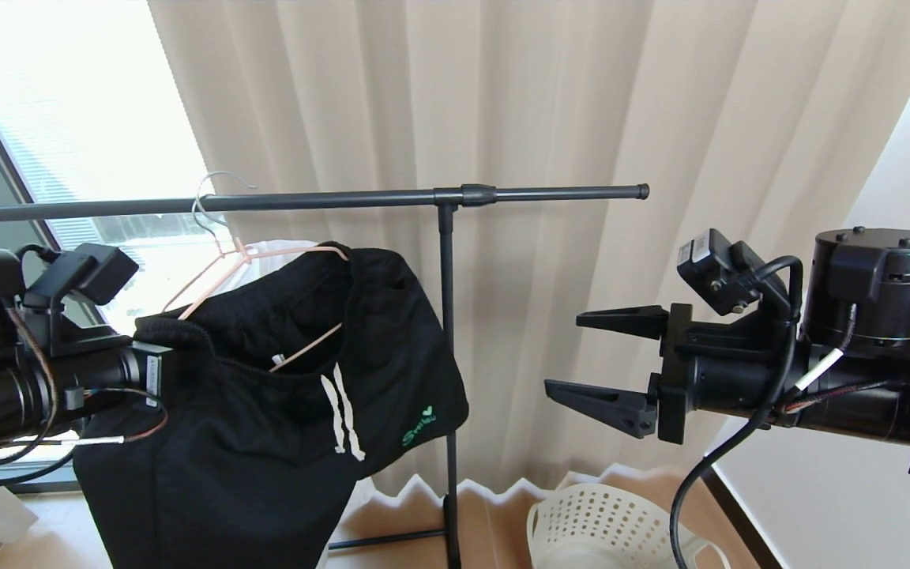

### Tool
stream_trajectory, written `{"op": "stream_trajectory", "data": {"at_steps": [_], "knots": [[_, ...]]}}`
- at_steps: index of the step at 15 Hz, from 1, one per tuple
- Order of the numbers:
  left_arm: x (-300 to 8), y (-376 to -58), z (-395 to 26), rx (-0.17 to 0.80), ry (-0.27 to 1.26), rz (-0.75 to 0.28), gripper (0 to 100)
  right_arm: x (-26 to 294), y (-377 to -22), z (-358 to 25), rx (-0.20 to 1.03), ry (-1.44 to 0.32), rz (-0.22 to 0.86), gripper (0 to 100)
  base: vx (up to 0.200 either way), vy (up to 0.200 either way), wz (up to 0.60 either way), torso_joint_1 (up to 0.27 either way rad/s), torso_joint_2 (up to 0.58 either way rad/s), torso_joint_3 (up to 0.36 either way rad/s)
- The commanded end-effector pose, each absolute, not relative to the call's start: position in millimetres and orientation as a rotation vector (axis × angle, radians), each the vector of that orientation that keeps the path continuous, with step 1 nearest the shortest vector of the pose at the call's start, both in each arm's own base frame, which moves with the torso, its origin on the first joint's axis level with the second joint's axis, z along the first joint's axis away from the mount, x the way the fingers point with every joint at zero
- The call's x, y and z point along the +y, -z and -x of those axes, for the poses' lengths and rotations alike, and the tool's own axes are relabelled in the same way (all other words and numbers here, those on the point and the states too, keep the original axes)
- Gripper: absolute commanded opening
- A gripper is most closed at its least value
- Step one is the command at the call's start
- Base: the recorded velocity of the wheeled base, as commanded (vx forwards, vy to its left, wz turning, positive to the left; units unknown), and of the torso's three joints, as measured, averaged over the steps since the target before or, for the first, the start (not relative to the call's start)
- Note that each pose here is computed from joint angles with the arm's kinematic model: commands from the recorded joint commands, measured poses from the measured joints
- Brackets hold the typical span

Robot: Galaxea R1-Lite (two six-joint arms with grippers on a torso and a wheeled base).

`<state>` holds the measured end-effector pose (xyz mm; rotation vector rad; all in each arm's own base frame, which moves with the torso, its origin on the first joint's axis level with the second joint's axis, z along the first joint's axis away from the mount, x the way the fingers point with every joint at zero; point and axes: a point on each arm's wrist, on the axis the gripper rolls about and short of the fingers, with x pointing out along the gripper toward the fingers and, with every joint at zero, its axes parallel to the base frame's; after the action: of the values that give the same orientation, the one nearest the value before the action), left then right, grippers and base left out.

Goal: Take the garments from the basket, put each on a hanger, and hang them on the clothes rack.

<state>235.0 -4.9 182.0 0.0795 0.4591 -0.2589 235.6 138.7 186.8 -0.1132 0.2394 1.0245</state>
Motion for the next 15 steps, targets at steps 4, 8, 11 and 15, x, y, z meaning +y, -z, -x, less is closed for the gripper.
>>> {"op": "stream_trajectory", "data": {"at_steps": [4,8,11,15], "knots": [[-18.9,-183.1,-282.0,0.474,0.214,-0.036,0,138.6,-188.7,-234.0,0.231,-1.022,0.116,100,0.000,0.000,0.00,0.000,0.00,0.000],[-28.5,-178.5,-308.4,0.483,0.234,-0.018,0,136.5,-191.6,-231.3,0.219,-1.011,0.121,100,0.000,0.000,0.00,0.000,0.00,0.000],[-34.5,-168.5,-326.4,0.509,0.239,0.006,0,136.9,-192.8,-231.2,0.213,-1.013,0.122,100,0.000,0.000,0.00,0.000,0.00,0.000],[-39.5,-163.9,-339.3,0.516,0.231,0.010,0,137.1,-192.8,-231.6,0.213,-1.013,0.122,100,0.000,0.000,0.00,0.000,0.00,0.000]]}}
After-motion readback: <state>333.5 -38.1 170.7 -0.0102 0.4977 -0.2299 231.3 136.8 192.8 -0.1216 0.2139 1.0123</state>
